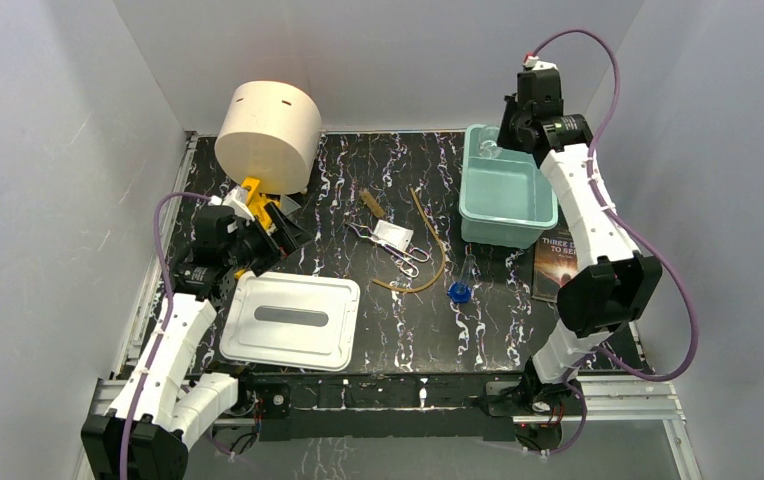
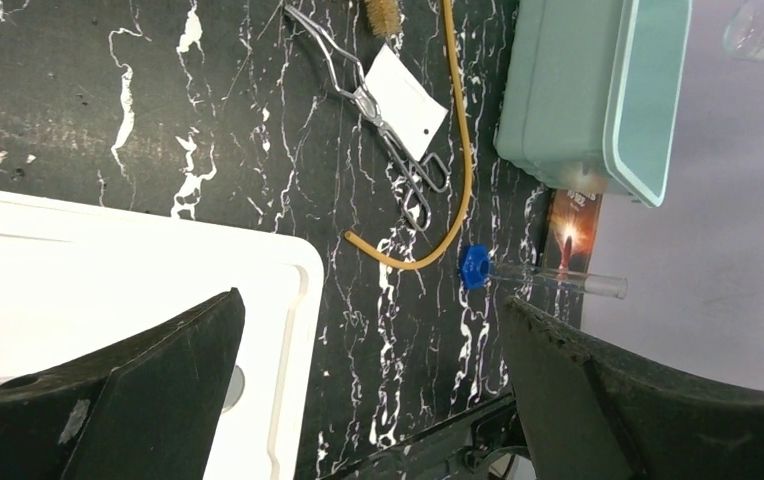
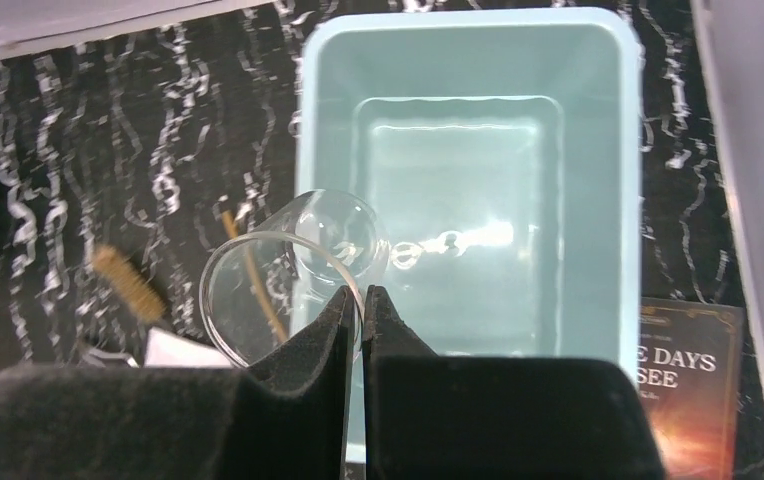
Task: Organize the chemistry lab equipment
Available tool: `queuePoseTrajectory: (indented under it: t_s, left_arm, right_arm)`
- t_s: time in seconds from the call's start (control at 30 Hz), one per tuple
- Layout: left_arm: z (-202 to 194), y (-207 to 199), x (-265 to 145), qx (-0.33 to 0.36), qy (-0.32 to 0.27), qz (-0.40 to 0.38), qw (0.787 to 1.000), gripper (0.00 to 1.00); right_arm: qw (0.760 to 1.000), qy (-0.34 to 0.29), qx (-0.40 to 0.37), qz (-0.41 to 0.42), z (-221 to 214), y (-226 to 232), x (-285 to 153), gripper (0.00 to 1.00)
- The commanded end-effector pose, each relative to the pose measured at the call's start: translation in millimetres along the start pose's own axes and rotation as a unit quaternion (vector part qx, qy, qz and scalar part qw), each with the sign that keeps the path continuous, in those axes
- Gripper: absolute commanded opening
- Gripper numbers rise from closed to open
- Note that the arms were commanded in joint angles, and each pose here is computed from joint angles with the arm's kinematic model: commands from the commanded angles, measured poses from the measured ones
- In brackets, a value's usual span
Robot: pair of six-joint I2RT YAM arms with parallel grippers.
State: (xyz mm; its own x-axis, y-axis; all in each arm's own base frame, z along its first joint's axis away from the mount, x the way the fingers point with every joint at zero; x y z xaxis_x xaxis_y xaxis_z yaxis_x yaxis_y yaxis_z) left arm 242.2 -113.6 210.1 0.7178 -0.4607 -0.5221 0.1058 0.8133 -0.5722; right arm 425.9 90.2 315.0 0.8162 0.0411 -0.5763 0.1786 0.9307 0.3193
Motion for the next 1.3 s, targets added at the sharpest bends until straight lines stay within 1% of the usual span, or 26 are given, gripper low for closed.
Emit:
queuePoseTrajectory:
  t_s: [0.0, 0.13, 0.23, 0.33, 0.5, 0.73, 1.1, 1.27]
  left_arm:
    - [4, -5, -14, 0.036, 0.011, 0.007, 0.999, 0.98]
    - [3, 2, -13, 0.054, 0.01, 0.022, 0.998, 0.98]
    - [3, 0, -8, 0.043, 0.021, 0.018, 0.999, 0.98]
    - [7, -2, 1, 0.035, 0.021, 0.007, 0.999, 0.98]
    - [27, -3, 21, 0.031, 0.01, 0.01, 0.999, 0.98]
    - [48, -5, 42, 0.052, 0.014, 0.01, 0.998, 0.98]
    - [53, -4, 48, 0.064, 0.013, 0.013, 0.998, 0.98]
    - [54, -3, 47, 0.064, 0.012, 0.018, 0.998, 0.98]
  right_arm:
    - [0.997, -0.049, 0.032, -0.054, 19, -17, 15, 0.0]
    - [0.995, -0.043, 0.051, -0.073, 10, -26, 44, 0.01]
    - [0.994, -0.018, 0.07, -0.08, -1, -34, 69, 0.01]
    - [0.993, 0.003, 0.084, -0.085, -11, -41, 96, 0.01]
    - [0.992, 0.027, 0.09, -0.087, -22, -54, 136, 0.01]
    - [0.989, 0.056, 0.098, -0.092, -35, -61, 184, 0.01]
    - [0.986, 0.106, 0.116, -0.057, -47, -46, 220, 0.01]
    - [0.984, 0.126, 0.12, -0.043, -54, -39, 231, 0.06]
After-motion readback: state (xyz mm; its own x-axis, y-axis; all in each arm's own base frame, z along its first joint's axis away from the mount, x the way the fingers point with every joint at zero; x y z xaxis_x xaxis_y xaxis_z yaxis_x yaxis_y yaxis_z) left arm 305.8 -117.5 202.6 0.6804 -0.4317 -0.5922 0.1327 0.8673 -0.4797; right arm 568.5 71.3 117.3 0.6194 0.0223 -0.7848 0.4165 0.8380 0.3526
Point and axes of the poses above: each gripper's point midway between its finger pads, its own x axis out along the fingers, its own y axis along the line the jaws close on, z = x × y, the point moved 3 cm from there along -x, back along the fingers, and after that the axes turned 13 degrees about x, right-handed, at the moved point
